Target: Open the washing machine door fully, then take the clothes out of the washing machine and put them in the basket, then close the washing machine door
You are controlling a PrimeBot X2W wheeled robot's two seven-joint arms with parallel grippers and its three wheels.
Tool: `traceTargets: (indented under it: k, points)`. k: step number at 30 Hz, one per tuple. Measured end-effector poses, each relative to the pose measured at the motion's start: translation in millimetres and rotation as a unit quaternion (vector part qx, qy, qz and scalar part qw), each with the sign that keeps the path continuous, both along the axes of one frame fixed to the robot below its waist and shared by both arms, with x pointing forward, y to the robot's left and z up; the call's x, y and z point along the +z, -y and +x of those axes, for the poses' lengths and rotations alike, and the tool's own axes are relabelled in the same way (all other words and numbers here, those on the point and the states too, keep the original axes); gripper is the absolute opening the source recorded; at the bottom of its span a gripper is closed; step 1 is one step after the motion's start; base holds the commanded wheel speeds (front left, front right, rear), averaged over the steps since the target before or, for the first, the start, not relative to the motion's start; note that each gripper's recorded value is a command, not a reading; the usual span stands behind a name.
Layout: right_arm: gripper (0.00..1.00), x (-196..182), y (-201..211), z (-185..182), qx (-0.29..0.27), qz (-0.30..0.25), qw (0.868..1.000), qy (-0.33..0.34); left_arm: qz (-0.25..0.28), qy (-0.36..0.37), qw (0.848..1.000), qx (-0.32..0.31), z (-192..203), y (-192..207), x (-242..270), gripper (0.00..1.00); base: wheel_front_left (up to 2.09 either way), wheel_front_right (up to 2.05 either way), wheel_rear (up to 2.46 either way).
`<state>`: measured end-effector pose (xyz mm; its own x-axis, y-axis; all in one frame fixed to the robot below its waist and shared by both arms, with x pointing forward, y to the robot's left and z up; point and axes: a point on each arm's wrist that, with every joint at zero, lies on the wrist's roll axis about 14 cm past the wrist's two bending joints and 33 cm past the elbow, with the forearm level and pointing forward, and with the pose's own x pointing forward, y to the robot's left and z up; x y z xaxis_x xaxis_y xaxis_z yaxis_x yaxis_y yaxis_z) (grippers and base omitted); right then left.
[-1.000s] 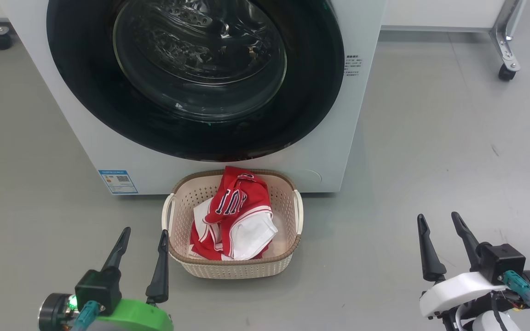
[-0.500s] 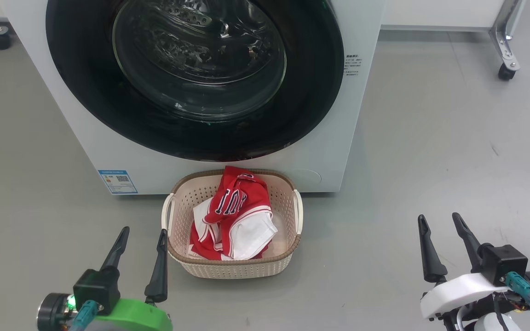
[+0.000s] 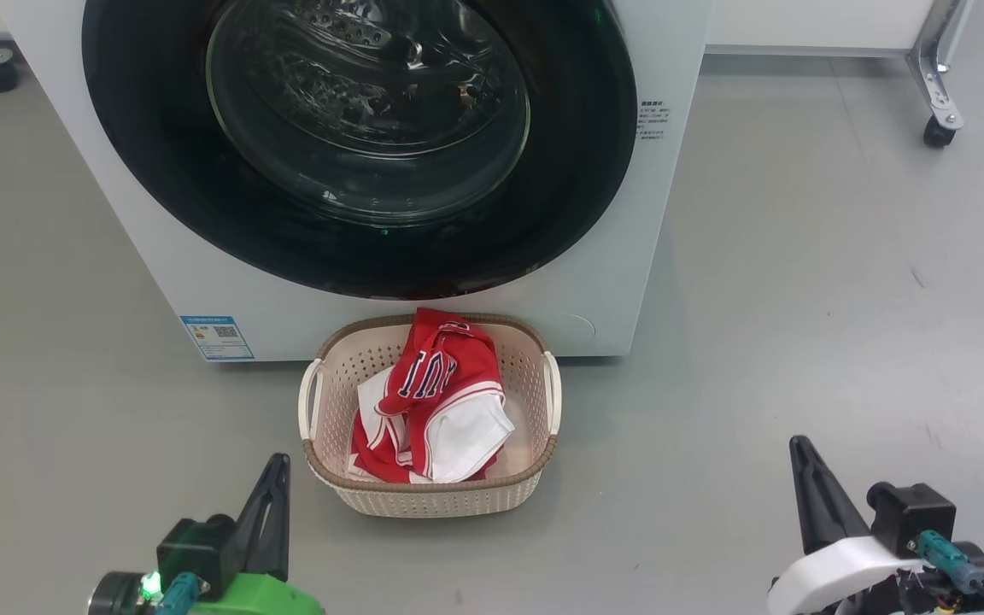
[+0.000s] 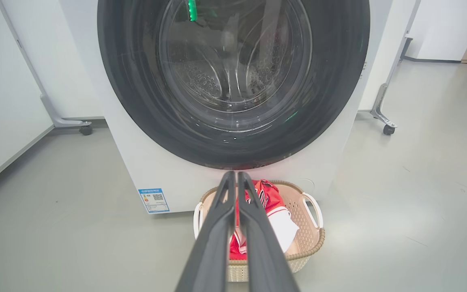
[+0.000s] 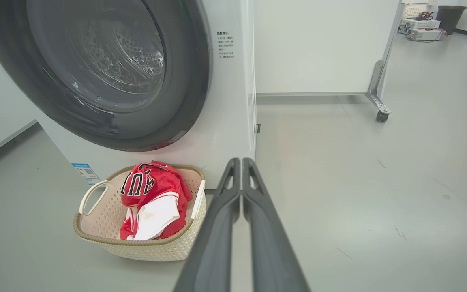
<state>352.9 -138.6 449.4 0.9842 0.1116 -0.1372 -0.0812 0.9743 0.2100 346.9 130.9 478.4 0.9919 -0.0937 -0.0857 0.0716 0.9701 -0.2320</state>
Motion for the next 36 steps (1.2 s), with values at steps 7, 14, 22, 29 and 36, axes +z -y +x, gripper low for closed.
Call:
traceTargets:
  k: [7,14,22,29,36]
  points:
    - [0.00,-27.5,-3.1,-18.0,-0.004,0.008,0.999,-0.047,-0.004,-0.043,0.999,-0.003,-13.6,5.6,-26.1,0.00,0.00,0.00,0.00]
    - [0.00,-29.1,3.2,-17.9,-0.024,0.051,0.997,-0.060,-0.052,-0.047,0.998,0.005,-12.2,4.4,-24.4,0.00,0.00,0.00,0.00]
    - [0.00,-29.6,9.5,-16.4,-0.047,0.103,0.991,-0.072,-0.104,-0.061,0.993,0.020,-10.4,-0.3,-25.8,0.00,0.00,0.00,0.00]
    - [0.00,-30.0,14.9,-15.5,-0.064,0.146,0.984,-0.081,-0.150,-0.070,0.986,0.034,-9.1,-5.5,-26.9,0.00,0.00,0.00,0.00]
    - [0.00,-27.6,19.4,-12.0,-0.077,0.190,0.975,-0.084,-0.192,-0.079,0.977,0.042,-8.0,-10.0,-28.0,0.00,0.00,0.00,0.00]
